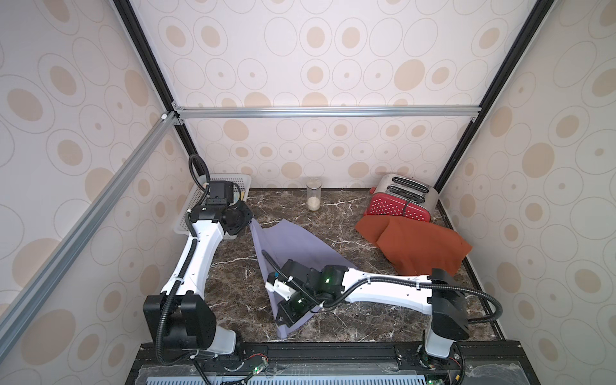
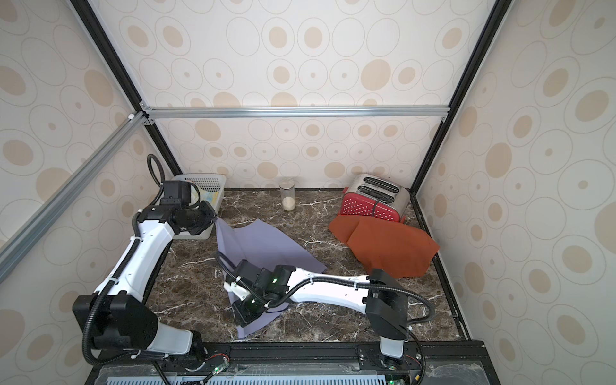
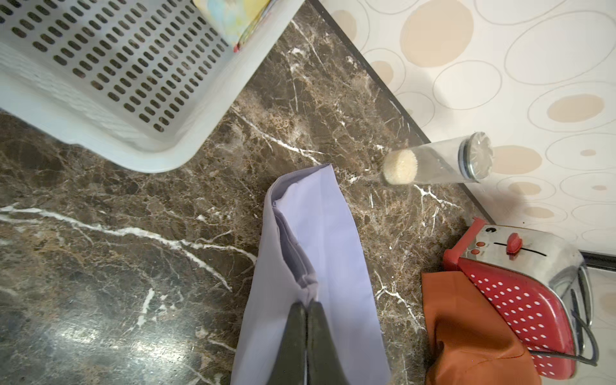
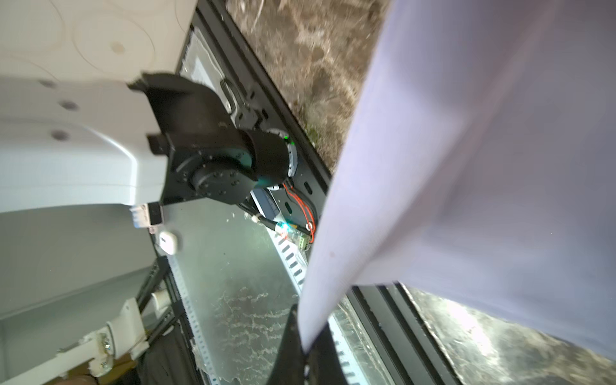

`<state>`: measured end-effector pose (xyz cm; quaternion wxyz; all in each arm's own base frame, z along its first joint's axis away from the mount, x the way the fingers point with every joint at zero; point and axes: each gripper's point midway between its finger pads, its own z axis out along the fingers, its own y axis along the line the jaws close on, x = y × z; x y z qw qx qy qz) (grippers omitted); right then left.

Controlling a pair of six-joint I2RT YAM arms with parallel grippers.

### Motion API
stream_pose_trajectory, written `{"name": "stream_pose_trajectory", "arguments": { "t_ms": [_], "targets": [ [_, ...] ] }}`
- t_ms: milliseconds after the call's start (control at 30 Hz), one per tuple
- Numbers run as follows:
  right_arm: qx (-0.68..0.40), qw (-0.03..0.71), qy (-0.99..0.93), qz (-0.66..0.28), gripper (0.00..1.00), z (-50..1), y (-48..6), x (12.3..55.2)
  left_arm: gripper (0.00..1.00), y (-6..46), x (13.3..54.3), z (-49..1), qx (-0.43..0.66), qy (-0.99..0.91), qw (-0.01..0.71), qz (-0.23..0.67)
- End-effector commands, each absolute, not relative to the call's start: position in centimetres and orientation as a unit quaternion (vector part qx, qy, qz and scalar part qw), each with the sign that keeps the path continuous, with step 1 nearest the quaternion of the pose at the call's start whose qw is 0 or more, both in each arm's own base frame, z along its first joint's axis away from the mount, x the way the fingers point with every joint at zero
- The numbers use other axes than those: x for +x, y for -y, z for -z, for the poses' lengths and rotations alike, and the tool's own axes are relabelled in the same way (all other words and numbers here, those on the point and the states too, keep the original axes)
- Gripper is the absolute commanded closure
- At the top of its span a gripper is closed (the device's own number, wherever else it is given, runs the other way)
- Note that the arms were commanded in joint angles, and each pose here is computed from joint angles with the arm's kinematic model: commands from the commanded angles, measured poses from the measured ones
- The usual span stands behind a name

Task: Roll up the skirts
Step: Fold the skirt at the center of the board.

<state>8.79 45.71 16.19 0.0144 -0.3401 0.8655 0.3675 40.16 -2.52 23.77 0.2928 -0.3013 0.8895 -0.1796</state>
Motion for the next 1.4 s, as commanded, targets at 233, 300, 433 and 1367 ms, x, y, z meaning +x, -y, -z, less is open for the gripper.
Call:
{"name": "stream_pose_trajectory", "arguments": {
  "t_ms": [233,300,433,1367],
  "targets": [
    [-0.24,-0.011,-0.887,-0.394,1.0,-15.3,-38.7,17.1,1.0,8.5,50.1,-22.5,-0.296,-0.891,0.283,0.196],
    [-0.223,-0.012,-0.893,-0.391,1.0,-14.9,-37.5,18.6,1.0,9.7,52.1,-22.0,-0.295,-0.89,0.284,0.201],
    [-0.188,-0.026,-0.908,-0.374,1.0,-13.5,-34.8,21.1,1.0,12.8,55.6,-19.9,-0.282,-0.896,0.268,0.213],
    [-0.105,-0.027,-0.954,-0.28,0.91,-9.1,-27.0,32.7,0.39,13.5,61.6,-16.6,-0.246,-0.892,0.308,0.221]
  ]
}}
